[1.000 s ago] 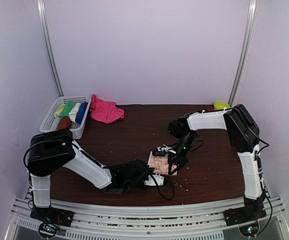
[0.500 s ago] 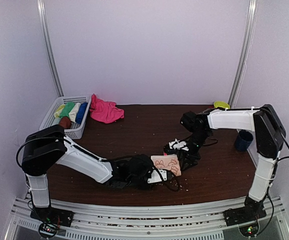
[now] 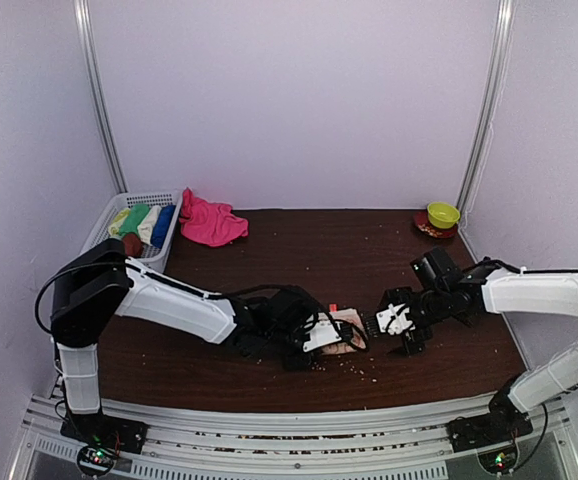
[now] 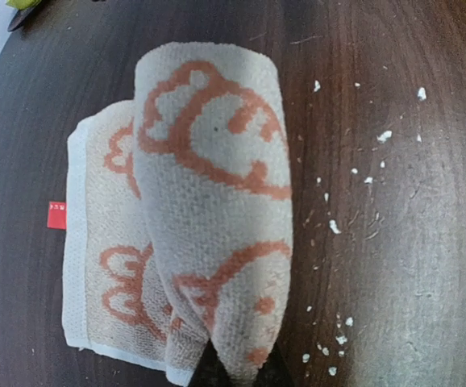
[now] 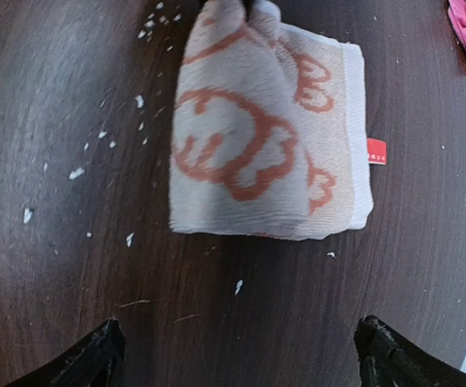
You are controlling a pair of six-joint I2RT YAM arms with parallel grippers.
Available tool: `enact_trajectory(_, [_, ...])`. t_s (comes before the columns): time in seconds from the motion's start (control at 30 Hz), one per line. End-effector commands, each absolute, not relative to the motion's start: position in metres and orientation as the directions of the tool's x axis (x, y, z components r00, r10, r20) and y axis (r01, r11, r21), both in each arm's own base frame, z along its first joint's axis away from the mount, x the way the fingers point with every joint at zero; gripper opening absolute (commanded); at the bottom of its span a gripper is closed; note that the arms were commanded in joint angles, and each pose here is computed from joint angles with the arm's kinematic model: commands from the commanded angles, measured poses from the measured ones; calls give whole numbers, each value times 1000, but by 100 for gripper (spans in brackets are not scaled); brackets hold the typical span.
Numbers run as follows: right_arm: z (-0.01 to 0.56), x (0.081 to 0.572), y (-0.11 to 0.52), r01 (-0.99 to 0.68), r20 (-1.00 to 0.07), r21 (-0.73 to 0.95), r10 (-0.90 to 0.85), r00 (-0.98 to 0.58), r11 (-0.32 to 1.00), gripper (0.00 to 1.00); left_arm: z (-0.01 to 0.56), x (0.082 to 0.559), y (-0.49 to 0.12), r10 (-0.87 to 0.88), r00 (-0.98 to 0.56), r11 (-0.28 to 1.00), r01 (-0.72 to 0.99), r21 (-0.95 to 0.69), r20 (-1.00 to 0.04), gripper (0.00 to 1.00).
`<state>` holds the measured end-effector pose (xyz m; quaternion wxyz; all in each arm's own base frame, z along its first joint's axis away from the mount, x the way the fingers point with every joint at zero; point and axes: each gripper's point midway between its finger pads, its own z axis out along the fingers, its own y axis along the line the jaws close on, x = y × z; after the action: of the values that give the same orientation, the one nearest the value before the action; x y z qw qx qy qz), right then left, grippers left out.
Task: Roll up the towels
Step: Roll the towel at the center of the board.
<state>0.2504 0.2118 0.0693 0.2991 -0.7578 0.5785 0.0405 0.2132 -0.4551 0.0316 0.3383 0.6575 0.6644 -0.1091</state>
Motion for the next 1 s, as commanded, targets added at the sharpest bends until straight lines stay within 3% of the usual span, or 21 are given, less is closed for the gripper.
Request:
enact_trajectory(0.0, [72, 253, 207, -756, -296, -600, -805, 515, -262, 100, -12, 182, -429, 878, -26, 71, 995, 76, -478, 0])
enact_trajectory(0.17, [64, 235, 211, -664, -232, -665, -751, 618, -341, 100, -3, 187, -435, 860, -71, 80, 997, -4, -505, 0])
enact_trajectory(0.43, [69, 239, 241, -603, -208, -744, -759, 617, -287, 100, -5, 198, -434, 860, -134, 102, 991, -92, -493, 0])
enact_trajectory(0.77, [56, 254, 269, -603, -174, -759, -815, 553, -247, 92, -2, 206, -432, 842, -182, 87, 975, -205, -508, 0])
enact_trajectory(0.97, [52, 262, 275, -620, -161, -747, -839, 520, -241, 72, -5, 209, -428, 846, -202, 83, 964, -252, -494, 2])
